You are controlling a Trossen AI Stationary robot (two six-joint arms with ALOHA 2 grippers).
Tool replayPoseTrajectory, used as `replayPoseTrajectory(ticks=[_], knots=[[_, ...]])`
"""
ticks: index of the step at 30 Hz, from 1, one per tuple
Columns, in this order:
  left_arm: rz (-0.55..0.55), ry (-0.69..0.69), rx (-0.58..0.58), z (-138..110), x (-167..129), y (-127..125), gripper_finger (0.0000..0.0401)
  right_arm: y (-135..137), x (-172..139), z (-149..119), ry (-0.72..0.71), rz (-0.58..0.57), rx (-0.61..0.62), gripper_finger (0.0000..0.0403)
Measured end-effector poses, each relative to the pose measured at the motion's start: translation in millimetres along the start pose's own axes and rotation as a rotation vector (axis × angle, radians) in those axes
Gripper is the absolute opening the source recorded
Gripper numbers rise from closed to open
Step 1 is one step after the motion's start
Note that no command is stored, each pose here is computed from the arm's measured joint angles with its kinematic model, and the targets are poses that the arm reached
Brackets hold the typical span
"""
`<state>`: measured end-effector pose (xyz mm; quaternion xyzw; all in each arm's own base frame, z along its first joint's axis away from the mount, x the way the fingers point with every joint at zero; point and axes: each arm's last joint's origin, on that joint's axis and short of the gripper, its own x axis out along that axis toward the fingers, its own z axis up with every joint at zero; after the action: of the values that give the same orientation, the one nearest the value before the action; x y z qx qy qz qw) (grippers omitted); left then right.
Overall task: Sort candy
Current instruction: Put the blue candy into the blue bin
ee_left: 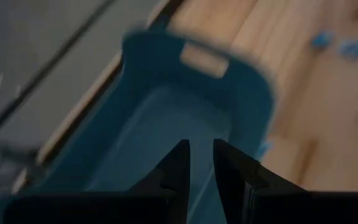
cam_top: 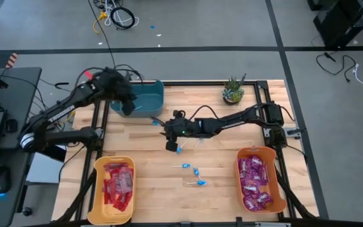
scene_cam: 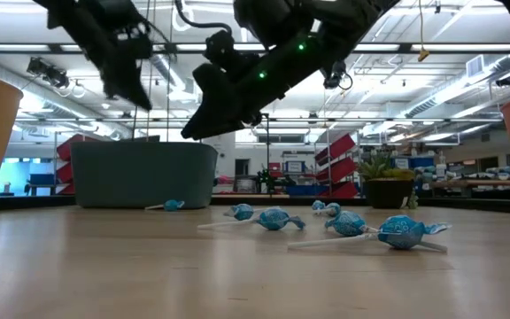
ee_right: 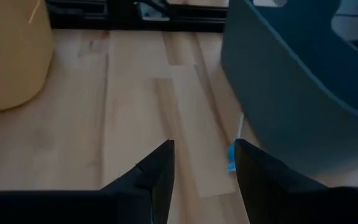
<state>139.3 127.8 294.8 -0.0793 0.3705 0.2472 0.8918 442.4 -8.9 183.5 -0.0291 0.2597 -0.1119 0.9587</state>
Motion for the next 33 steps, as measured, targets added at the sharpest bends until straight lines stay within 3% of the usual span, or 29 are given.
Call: replayPoseTrajectory(ticks=[6, 12, 23, 33], knots=[[-0.096, -0.292, 0.060, 13, -31, -6, 0.0074, -16, 3, 7, -0.074, 0.008, 0.021, 0.0154], [-0.080, -0.465, 0.047, 17, -58, -10, 0.0074, -14, 24, -3, -0.166, 0.002, 0.015, 0.0154], [-0.067, -0.530, 0.056, 9, -80, -14, 0.0074, -37, 40, -16, -0.170, -0.072, 0.055, 0.0154], [-0.066, -0.536, 0.073, 9, -81, -15, 0.0074, -21, 53, -29, -0.210, 0.019, 0.007, 0.0154]])
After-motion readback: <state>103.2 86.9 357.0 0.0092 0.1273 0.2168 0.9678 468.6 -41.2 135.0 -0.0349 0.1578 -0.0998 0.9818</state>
